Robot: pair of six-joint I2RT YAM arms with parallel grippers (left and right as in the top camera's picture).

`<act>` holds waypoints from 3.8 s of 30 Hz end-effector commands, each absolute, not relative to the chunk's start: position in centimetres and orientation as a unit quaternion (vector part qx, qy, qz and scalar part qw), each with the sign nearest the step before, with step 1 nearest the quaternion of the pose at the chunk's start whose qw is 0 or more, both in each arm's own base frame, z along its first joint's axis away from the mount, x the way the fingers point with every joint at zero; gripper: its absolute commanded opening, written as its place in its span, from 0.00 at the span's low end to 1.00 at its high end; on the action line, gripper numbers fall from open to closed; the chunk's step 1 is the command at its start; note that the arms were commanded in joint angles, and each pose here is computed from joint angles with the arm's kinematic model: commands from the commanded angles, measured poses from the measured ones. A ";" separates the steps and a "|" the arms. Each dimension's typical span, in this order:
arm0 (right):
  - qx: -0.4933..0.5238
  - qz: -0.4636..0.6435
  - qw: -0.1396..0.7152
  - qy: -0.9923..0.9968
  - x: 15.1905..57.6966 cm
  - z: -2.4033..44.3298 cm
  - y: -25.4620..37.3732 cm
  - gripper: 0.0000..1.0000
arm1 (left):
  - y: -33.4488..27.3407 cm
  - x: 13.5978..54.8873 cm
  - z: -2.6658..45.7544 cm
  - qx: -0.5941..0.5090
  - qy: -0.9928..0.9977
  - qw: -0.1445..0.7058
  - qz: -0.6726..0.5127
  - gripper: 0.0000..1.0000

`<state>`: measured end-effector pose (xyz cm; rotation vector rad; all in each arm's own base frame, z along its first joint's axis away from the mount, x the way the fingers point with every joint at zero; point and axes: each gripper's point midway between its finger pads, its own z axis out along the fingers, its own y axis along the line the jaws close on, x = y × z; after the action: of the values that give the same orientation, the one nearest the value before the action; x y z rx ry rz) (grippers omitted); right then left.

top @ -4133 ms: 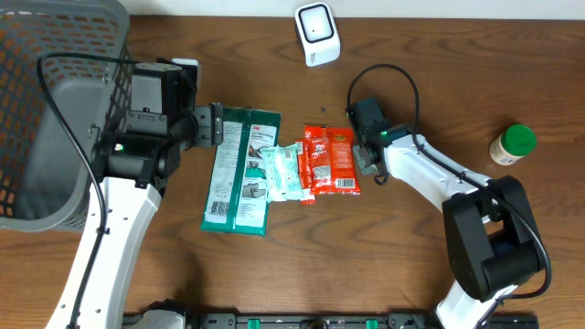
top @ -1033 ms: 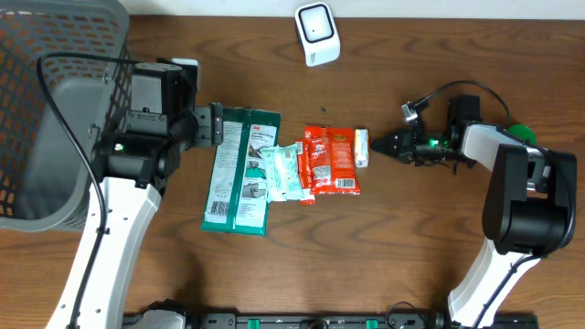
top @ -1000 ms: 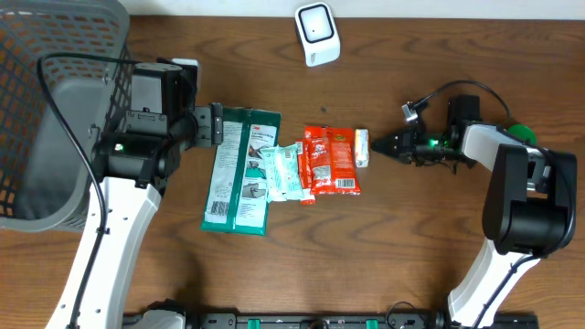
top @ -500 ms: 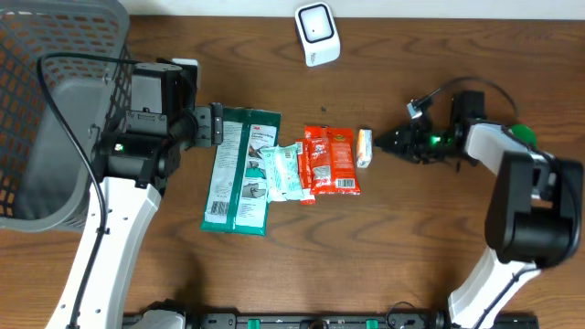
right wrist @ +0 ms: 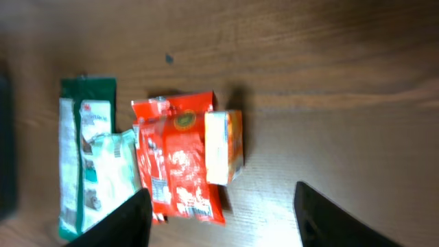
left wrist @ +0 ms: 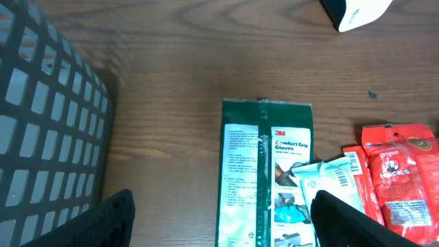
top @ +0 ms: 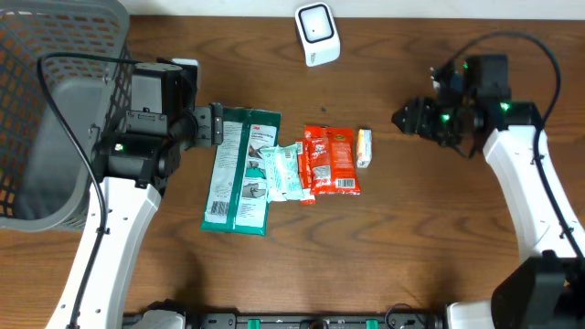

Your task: Scan the item barcode

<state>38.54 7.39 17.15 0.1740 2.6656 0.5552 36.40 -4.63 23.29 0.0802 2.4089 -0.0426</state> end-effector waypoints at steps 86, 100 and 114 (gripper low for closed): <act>0.016 0.003 0.038 0.999 38.2 2.7 13.2 0.41 | -4.5 36.4 23.2 0.028 0.934 0.355 -0.015 0.83; 0.016 -0.001 0.029 0.999 37.6 2.1 13.0 0.41 | -4.5 36.4 23.2 0.028 0.934 0.355 -0.015 0.82; 0.009 0.002 0.043 0.999 38.2 2.3 13.0 0.42 | -4.5 36.4 23.2 0.028 0.934 0.355 -0.015 0.82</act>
<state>37.96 13.13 2.21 0.0337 3.0635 0.0178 36.40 -4.62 23.29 0.0801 2.4092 -0.0421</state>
